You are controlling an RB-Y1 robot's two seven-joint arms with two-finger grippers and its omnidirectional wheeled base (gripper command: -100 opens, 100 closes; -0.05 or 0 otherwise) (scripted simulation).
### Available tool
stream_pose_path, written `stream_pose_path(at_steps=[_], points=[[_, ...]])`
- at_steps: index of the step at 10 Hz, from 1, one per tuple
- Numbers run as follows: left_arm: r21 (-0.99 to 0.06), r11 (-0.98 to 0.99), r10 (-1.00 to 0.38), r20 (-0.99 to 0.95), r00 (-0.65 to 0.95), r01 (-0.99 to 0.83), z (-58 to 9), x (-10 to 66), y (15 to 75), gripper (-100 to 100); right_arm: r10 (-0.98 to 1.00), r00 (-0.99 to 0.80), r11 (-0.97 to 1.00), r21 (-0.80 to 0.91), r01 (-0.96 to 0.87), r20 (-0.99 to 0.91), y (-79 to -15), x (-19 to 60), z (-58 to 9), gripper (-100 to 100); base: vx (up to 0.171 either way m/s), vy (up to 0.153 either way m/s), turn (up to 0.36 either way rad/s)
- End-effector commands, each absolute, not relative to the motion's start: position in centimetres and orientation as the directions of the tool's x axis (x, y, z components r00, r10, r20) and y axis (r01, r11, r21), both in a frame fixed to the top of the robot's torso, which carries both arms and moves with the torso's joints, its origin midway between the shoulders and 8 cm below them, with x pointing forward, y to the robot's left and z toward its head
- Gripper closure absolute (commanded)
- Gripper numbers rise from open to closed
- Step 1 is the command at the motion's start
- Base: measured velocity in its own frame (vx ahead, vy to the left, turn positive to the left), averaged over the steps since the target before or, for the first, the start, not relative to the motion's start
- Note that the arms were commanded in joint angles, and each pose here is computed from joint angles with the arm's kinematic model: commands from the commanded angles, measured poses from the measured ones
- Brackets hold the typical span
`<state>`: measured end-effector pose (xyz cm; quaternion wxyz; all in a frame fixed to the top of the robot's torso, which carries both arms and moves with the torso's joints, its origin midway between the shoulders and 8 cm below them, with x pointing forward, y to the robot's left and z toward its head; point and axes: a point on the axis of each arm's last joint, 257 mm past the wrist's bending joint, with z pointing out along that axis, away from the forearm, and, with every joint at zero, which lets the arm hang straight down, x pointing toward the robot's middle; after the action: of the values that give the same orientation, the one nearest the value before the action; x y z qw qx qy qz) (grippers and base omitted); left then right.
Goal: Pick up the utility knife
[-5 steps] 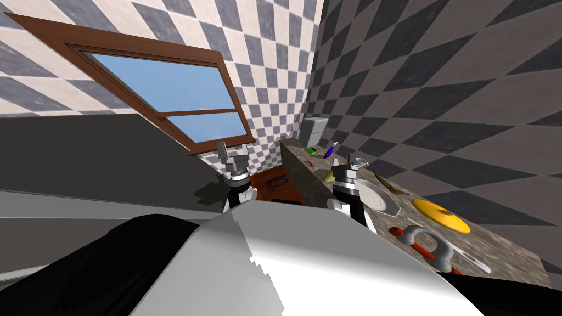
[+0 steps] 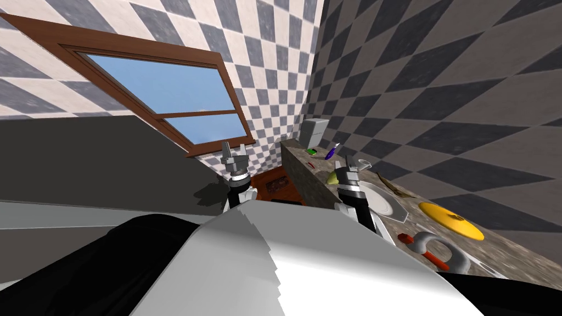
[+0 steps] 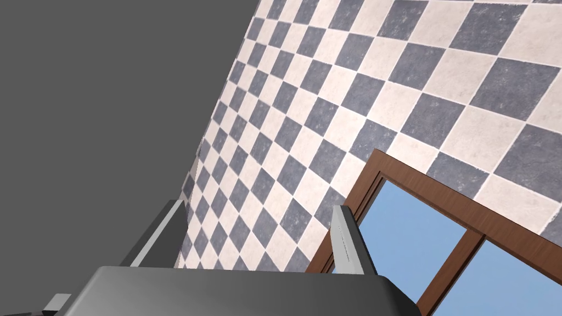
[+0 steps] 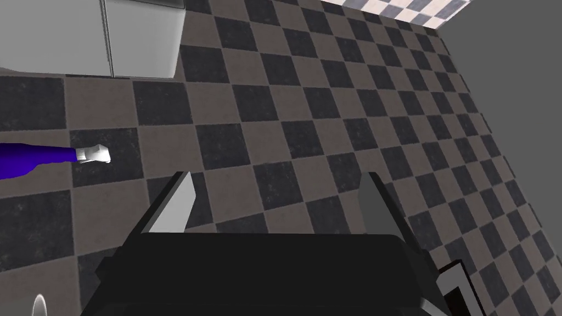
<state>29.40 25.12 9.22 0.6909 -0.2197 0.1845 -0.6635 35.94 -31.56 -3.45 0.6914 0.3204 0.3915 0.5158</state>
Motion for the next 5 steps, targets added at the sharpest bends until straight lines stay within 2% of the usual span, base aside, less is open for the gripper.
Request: stream_pose_path(at_steps=[1,2,5], points=[[-0.548,0.023,-0.998,0.037,0.051,0.836,9.2,29.4,25.1,0,0.935,0.167,0.353,0.834,-0.425,-0.311,-32.3,35.8,-4.5,-100,0.129,0.068,-0.007],[-0.548,0.023,-0.998,0.037,0.051,0.836,9.2,29.4,25.1,0,0.911,0.167,0.412,0.820,-0.398,-0.377,-32.9,35.7,-5.2,-100,0.131,0.084,0.002],[-0.548,0.023,-0.998,0.037,0.051,0.836,9.2,29.4,25.1,0,0.840,0.147,0.538,0.770,-0.342,-0.522,-34.0,35.4,-6.9,-100,0.083,0.051,0.007]])
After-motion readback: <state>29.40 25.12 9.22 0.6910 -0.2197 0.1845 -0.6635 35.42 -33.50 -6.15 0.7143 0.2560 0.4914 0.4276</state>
